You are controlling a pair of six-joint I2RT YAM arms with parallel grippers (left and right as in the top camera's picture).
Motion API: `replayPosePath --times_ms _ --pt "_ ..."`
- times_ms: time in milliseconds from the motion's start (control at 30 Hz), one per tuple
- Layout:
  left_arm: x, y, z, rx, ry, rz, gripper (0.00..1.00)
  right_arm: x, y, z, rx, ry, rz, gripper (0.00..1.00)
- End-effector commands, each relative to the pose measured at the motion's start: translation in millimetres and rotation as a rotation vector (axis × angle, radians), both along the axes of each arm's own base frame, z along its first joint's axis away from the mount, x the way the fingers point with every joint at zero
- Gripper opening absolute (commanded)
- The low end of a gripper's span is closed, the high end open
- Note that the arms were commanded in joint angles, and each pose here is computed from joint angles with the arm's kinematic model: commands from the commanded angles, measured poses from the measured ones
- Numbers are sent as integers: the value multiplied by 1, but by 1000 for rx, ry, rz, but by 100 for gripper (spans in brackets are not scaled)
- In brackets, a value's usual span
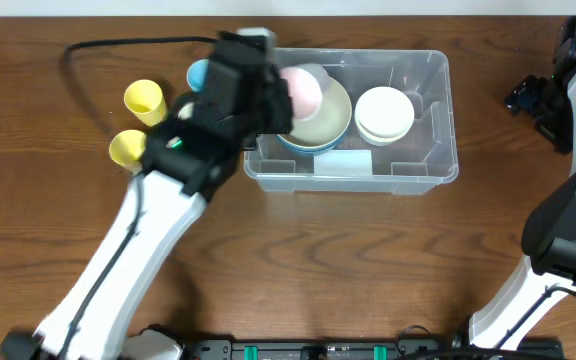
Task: Pack container
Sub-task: 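Carry the pink cup over the bin between the bowl stacks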
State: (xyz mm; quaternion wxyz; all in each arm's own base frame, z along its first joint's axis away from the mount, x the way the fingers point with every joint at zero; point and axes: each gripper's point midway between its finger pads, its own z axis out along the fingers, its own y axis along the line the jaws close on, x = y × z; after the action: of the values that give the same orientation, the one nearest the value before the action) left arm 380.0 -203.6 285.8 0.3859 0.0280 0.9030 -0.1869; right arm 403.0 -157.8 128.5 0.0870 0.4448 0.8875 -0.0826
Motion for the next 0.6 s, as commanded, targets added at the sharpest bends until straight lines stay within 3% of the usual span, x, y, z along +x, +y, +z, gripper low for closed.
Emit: replayPosePath --times_ms 0,567 --pt "12 -6 -18 51 20 -2 6 -2 -4 1 -13 1 -16 99" --pt "1 -17 -128 248 304 -75 6 -2 -4 1 -13 1 -16 99"
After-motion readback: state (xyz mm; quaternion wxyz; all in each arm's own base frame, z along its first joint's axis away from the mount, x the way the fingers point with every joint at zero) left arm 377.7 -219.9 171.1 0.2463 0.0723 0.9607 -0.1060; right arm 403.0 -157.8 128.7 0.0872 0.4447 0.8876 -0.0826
